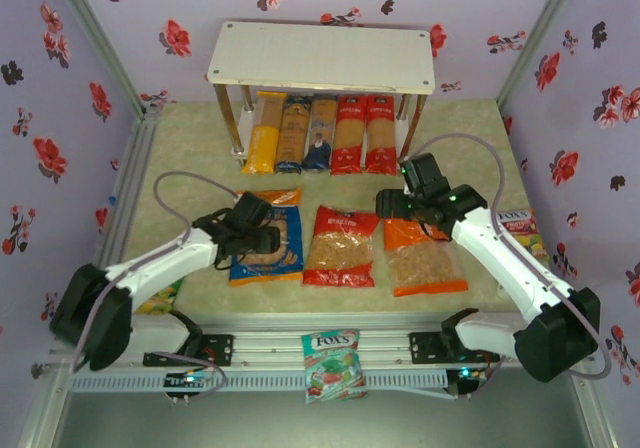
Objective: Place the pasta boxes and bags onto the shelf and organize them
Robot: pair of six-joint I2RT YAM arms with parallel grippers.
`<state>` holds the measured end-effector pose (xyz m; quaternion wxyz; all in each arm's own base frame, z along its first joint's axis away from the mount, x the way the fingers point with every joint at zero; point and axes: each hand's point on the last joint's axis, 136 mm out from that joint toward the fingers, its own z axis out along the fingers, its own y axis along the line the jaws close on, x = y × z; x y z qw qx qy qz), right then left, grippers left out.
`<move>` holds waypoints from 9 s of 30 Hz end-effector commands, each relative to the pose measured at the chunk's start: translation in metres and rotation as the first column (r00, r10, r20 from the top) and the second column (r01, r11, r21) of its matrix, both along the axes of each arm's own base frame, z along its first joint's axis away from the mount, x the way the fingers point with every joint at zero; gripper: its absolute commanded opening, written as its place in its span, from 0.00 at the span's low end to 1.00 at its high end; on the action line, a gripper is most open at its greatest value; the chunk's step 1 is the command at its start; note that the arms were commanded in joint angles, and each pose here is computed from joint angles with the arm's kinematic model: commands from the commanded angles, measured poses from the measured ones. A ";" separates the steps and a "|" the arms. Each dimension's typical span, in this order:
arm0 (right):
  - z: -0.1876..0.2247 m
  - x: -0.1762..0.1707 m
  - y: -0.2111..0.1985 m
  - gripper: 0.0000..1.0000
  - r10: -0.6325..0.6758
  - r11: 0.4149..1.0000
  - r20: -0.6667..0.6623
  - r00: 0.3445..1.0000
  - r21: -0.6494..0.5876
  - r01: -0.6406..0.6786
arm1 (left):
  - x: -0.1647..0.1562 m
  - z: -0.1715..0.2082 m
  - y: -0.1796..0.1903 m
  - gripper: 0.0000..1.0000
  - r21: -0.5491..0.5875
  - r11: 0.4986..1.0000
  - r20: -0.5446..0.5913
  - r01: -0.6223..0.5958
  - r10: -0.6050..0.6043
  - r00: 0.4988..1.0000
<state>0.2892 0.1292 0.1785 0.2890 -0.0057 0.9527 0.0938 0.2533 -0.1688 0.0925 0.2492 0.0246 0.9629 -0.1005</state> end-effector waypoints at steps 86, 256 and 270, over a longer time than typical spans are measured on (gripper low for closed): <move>0.026 0.034 -0.006 0.82 -0.080 0.989 0.120 0.990 0.134 0.063 | 0.210 0.145 0.009 0.00 -0.203 0.930 0.670 0.306 -0.096 0.736; 0.244 0.254 0.008 0.67 -0.181 0.976 0.564 0.806 0.202 0.077 | 0.026 0.125 -0.017 0.46 -0.235 0.959 0.409 0.158 -0.050 0.911; 0.301 0.207 0.005 0.99 -0.196 0.953 0.670 0.716 0.302 -0.021 | 0.028 0.125 -0.018 0.47 -0.232 0.960 0.409 0.158 -0.051 0.911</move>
